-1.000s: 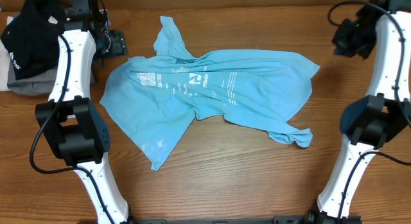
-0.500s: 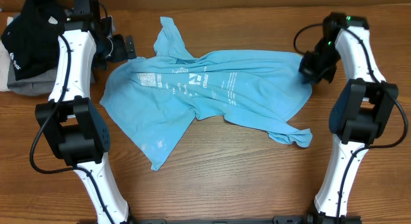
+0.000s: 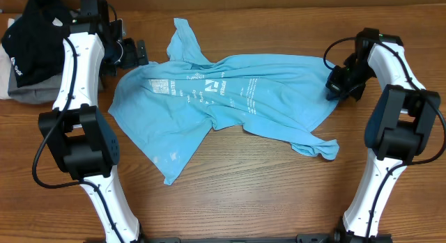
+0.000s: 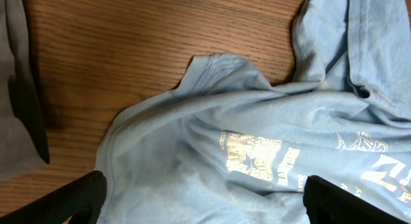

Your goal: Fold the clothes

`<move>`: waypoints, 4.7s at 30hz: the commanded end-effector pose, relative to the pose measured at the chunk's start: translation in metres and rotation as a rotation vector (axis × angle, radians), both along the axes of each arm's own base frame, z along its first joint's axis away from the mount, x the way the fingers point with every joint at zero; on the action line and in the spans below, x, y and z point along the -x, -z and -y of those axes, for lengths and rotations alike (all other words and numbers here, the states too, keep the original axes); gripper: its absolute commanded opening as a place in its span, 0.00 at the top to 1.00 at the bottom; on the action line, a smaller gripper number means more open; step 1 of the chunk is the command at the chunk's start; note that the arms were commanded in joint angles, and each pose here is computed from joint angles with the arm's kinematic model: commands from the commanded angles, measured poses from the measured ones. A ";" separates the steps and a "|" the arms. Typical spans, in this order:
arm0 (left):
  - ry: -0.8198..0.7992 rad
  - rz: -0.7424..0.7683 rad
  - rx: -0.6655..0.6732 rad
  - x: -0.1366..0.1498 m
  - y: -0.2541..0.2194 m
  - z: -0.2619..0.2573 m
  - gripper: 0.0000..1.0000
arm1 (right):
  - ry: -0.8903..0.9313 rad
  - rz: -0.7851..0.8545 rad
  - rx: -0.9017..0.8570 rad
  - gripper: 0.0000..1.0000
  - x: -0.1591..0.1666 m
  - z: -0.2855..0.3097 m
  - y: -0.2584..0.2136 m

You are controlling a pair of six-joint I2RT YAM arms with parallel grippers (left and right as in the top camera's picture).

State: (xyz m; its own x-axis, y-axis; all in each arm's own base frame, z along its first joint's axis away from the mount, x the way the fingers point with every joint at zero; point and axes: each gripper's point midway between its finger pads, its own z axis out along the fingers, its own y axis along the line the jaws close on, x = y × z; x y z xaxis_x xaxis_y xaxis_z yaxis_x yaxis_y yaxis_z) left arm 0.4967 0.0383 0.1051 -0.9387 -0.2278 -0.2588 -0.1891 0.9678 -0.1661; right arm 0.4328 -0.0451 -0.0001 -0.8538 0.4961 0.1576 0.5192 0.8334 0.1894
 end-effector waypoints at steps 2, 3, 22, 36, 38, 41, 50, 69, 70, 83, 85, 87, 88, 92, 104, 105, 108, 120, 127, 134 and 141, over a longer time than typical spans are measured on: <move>0.004 0.004 0.015 -0.001 -0.004 0.004 0.00 | 0.070 -0.033 0.175 0.96 0.007 0.060 0.036; 0.005 0.001 0.016 0.000 -0.004 0.004 0.00 | 0.081 -0.017 0.187 0.96 0.004 0.067 0.036; 0.144 -0.030 0.088 0.010 -0.004 0.050 0.00 | 0.311 0.412 0.343 0.43 -0.053 0.192 -0.181; 0.315 -0.145 0.078 0.059 -0.029 0.116 0.00 | 0.327 0.584 0.177 0.09 -0.004 0.128 -0.307; 0.323 -0.146 0.077 0.070 -0.043 0.115 0.00 | 0.327 0.552 0.184 0.02 0.015 0.121 -0.312; 0.336 -0.083 0.067 0.082 -0.079 0.114 0.00 | 0.343 0.407 0.225 0.00 0.065 0.112 -0.295; 0.284 -0.274 0.080 0.144 -0.092 0.107 0.00 | 0.346 0.166 0.213 0.00 0.132 0.090 -0.224; 0.269 -0.382 0.087 0.156 -0.015 0.106 0.00 | 0.343 0.066 0.035 0.28 0.154 0.052 -0.051; 0.269 -0.379 0.088 0.155 -0.015 0.106 0.00 | 0.346 0.083 0.041 0.28 0.151 0.054 -0.049; 0.270 -0.358 0.086 0.150 -0.014 0.107 0.00 | 0.342 0.138 0.106 0.32 0.132 0.072 -0.033; 0.270 -0.353 0.086 0.149 -0.014 0.107 0.00 | 0.343 0.133 0.103 0.40 0.132 0.071 -0.030; 0.270 -0.353 0.086 0.149 -0.014 0.107 0.00 | 0.342 0.121 0.100 0.41 0.134 0.071 -0.027; 0.270 -0.353 0.086 0.149 -0.014 0.107 0.00 | 0.342 0.111 0.097 0.40 0.134 0.070 -0.024; 0.271 -0.352 0.086 0.149 -0.014 0.107 0.00 | 0.341 0.090 0.091 0.40 0.136 0.069 -0.018; 0.270 -0.353 0.086 0.149 -0.014 0.107 0.00 | 0.295 0.128 0.099 0.63 0.121 0.058 -0.016; 0.270 -0.353 0.086 0.149 -0.014 0.107 0.00 | 0.293 0.130 0.098 0.67 0.120 0.056 -0.016; 0.270 -0.354 0.086 0.149 -0.014 0.107 0.00 | 0.287 0.132 0.098 0.83 0.117 0.049 -0.016; 0.270 -0.357 0.086 0.150 -0.014 0.107 0.00 | 0.240 0.046 0.196 0.96 0.126 0.064 -0.071; 0.270 -0.357 0.086 0.150 -0.014 0.107 0.00 | 0.155 0.111 0.195 0.96 0.126 0.041 -0.162; 0.270 -0.352 0.086 0.149 -0.014 0.107 0.00 | 0.017 -0.016 0.162 0.96 0.151 -0.024 -0.152; 0.271 -0.350 0.086 0.148 -0.014 0.107 0.00 | -0.150 -0.147 0.177 0.33 0.190 -0.097 -0.100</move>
State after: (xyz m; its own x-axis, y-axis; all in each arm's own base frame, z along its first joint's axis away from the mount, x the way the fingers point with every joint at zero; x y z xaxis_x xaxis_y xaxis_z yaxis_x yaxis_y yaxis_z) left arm 0.3491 -0.0690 0.1232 -0.9960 0.0372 0.0815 0.0183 0.9750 -0.2216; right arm 0.2607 0.0347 0.1178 -0.9001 0.4020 0.1680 0.4092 0.9124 0.0092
